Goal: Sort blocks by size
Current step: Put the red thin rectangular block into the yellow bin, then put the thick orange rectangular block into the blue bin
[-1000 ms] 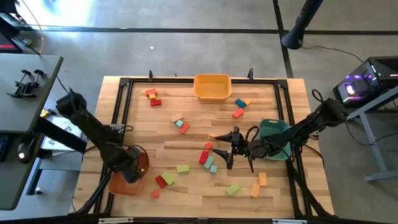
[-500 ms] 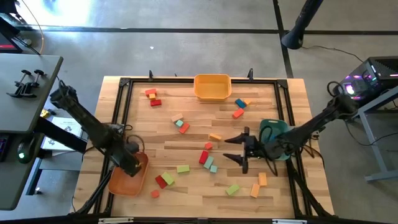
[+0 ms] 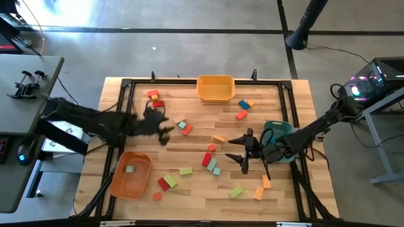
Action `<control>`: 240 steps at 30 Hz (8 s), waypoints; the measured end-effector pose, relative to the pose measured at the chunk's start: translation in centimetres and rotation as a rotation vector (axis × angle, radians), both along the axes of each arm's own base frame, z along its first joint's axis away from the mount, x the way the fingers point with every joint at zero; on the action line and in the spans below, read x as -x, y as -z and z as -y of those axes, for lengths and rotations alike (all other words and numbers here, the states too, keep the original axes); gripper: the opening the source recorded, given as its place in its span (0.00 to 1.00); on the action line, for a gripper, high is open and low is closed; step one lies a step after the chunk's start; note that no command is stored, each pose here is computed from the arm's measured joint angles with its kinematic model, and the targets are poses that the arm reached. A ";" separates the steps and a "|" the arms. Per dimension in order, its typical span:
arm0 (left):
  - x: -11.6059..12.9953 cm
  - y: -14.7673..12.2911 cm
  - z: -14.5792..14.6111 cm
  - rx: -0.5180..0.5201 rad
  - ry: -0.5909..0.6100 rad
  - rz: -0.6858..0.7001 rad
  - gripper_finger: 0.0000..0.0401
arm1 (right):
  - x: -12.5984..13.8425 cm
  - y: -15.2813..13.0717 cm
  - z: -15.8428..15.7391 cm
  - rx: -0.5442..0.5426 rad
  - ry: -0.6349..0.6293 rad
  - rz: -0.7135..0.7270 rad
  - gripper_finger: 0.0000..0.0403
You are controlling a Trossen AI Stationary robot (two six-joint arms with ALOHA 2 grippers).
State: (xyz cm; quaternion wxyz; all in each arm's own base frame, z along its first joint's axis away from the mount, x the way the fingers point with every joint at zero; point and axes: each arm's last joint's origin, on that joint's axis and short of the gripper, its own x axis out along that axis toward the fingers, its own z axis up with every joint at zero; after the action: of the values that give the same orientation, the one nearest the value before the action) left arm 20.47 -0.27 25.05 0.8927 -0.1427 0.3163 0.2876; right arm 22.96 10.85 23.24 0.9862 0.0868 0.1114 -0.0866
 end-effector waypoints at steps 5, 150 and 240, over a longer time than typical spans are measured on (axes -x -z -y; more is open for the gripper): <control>-0.8 2.5 -5.8 0.109 -0.125 -0.159 0.56 | 0.0 0.0 0.0 0.003 0.008 0.003 0.68; -20.7 -1.0 -17.6 0.067 0.536 -0.067 0.44 | 3.1 1.7 -3.9 0.033 0.197 0.003 0.68; -8.7 3.5 -4.7 -0.373 0.236 0.331 0.31 | -4.4 8.6 22.5 0.322 -0.327 -1.298 0.47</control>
State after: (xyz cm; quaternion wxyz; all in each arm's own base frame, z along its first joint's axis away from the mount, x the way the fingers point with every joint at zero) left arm 29.15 4.39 21.58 0.9704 0.0169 0.1221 0.2078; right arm 27.37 -11.66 14.63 0.7209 -0.1481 0.6769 0.0134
